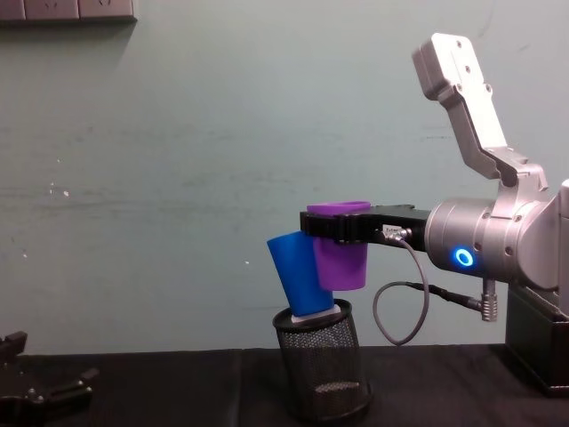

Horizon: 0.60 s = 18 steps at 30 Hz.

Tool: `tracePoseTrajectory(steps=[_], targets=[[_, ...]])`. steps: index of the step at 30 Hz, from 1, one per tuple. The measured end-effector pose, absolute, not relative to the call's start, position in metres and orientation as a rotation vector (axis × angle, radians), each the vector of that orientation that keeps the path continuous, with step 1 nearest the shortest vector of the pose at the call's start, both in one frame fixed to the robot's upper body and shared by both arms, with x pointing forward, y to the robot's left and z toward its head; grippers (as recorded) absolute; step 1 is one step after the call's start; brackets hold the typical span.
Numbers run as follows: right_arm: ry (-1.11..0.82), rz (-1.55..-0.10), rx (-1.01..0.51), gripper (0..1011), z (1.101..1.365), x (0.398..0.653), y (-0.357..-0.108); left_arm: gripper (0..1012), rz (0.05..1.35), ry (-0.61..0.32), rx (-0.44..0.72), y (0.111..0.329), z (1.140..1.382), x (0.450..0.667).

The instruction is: Pick up one cup with a gripper and tap it against the other cup.

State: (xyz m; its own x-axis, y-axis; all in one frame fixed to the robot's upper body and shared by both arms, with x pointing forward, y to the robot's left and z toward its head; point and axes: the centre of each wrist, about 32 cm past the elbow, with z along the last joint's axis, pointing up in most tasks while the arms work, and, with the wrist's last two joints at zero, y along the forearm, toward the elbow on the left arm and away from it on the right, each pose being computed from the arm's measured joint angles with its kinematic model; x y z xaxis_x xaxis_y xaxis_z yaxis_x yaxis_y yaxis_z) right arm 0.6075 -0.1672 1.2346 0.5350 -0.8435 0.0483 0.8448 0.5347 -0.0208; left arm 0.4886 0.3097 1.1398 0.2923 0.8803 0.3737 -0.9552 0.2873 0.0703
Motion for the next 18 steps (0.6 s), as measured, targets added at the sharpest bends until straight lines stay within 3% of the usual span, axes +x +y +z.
tracePoseTrajectory(steps=[18], targets=[[-0.034, -1.006, -0.043, 735, 1.2346, 0.6075, -0.1673, 1000, 1.248, -0.285, 0.304, 0.3096, 1.1398, 0.4886]])
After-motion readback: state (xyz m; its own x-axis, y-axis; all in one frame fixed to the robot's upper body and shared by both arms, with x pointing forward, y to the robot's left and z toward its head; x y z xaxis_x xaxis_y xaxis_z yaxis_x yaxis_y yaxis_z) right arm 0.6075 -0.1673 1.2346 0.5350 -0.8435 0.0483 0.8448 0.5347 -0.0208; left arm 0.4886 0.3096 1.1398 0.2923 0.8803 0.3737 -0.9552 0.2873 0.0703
